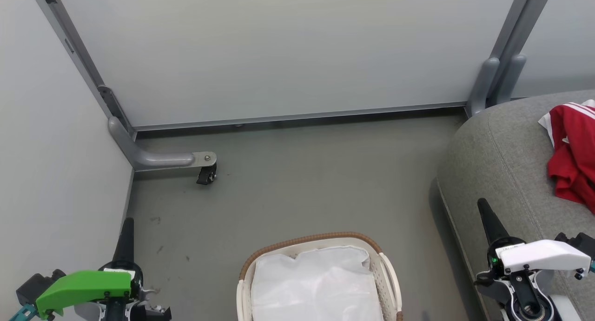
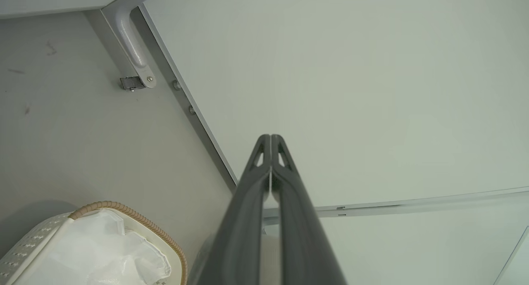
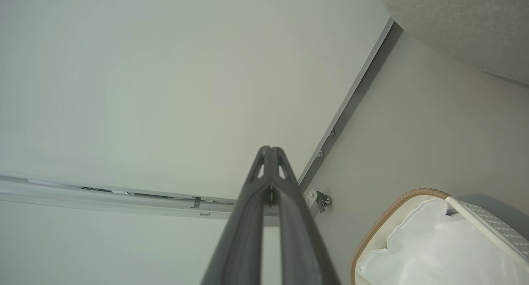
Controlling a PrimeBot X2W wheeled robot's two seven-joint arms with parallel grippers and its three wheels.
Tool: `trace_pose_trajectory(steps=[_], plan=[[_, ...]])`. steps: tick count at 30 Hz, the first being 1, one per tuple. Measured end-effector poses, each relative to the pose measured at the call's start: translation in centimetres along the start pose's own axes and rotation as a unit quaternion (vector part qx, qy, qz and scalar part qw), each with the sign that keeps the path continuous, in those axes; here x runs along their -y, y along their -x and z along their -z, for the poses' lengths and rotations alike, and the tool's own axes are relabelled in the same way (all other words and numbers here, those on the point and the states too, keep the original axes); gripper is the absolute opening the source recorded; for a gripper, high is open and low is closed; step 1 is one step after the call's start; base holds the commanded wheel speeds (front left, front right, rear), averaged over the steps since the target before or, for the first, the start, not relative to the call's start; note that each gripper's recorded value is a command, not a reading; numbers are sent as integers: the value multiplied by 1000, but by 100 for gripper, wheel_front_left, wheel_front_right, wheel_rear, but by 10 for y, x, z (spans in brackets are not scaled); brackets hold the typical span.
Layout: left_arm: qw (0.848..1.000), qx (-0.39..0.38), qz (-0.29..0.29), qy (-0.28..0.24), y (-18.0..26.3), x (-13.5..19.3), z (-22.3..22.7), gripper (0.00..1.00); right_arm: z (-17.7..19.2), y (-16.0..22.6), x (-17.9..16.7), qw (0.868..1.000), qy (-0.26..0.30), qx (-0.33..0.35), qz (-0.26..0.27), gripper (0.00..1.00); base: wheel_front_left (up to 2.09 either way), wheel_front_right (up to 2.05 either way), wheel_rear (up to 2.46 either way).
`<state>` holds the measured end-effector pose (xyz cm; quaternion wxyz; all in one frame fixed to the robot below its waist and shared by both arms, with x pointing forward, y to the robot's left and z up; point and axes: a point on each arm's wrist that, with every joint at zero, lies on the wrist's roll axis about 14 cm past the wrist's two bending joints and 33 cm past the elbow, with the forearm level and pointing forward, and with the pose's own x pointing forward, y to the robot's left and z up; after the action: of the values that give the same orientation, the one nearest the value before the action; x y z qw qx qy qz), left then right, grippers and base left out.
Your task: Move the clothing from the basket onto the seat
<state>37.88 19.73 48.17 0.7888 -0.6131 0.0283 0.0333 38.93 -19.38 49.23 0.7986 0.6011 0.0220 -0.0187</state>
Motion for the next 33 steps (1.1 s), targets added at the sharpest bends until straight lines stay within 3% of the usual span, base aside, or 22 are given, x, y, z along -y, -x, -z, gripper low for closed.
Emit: trace_pose_trajectory(steps=[33], plan=[[993,-4,31,112,-5,17,-6,0,-8,0,-12,992,-125,2,-25,0,0,0,0]])
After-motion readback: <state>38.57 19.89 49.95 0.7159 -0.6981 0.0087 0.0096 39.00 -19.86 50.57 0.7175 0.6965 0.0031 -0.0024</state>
